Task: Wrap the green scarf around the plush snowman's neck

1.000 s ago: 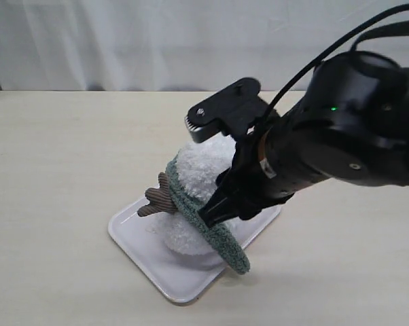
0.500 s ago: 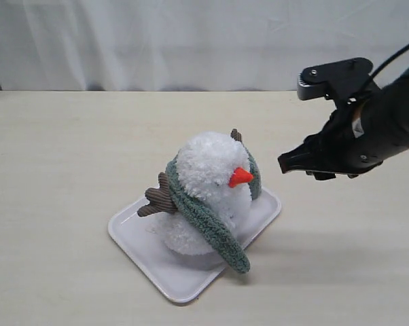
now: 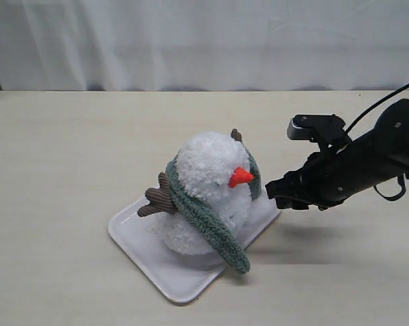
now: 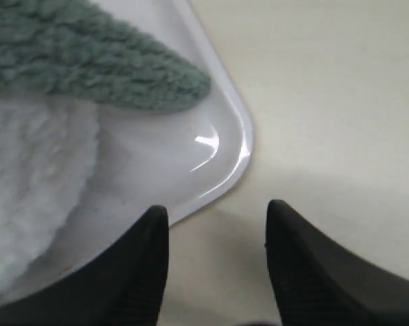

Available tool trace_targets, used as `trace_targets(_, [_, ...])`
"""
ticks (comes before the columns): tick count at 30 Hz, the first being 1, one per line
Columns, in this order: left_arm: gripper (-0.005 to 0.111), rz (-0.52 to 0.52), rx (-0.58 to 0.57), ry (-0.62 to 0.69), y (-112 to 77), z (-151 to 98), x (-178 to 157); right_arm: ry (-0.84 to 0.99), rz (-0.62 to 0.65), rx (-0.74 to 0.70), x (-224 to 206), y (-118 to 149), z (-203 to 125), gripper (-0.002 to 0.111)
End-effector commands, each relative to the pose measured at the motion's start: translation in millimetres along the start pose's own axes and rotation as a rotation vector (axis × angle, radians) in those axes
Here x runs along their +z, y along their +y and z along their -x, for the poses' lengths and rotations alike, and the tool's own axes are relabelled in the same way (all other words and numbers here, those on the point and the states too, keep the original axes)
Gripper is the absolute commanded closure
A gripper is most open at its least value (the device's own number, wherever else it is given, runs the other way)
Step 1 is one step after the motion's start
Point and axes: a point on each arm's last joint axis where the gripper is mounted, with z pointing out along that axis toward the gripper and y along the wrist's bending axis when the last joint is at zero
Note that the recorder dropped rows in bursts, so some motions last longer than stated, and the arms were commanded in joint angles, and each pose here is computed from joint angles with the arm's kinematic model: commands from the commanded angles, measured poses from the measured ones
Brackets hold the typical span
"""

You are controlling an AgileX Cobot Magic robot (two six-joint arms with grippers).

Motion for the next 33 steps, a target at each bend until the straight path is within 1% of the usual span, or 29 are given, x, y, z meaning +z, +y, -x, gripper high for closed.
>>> trace_targets(1, [0.107,0.002,-0.002,-0.015,0.0,0.5,0.2,-0.055,-0.059,0.029,21.8,-12.4,4.7,0.065])
trace_targets(11, [0.107,0.002,-0.002,-0.015,0.0,0.5,0.2,0.043,-0.006,0.040,51.2,-11.5,25.6,0.065])
trace_targets(14, [0.107,0.002,-0.002,-0.015,0.0,0.5,0.2,0.041,-0.012,0.051,56.1,-13.0,26.3,0.065])
trace_targets(17, [0.107,0.002,-0.002,-0.015,0.0,0.5,0.2,0.077,0.001,0.062,57.8,-12.1,22.7,0.065])
trace_targets(19, [0.107,0.002,-0.002,-0.015,0.0,0.5,0.2,0.090,0.007,0.060,57.8,-10.9,21.5,0.070])
trace_targets(22, [0.107,0.002,-0.002,-0.015,0.0,0.5,0.2,0.110,0.023,0.079,57.8,-9.3,19.3,0.091])
trace_targets(24, [0.107,0.002,-0.002,-0.015,0.0,0.5,0.2,0.111,0.036,0.112,58.1,-8.1,18.2,0.102])
trace_targets(25, [0.107,0.002,-0.002,-0.015,0.0,0.5,0.2,0.103,0.039,0.142,59.0,-8.0,16.8,0.104])
trace_targets(28, [0.107,0.002,-0.002,-0.015,0.0,0.5,0.2,0.052,0.035,0.239,63.3,-10.2,10.1,0.104])
trace_targets(33, [0.107,0.002,-0.002,-0.015,0.0,0.5,0.2,-0.042,-0.041,0.367,68.9,-21.0,-3.7,0.104])
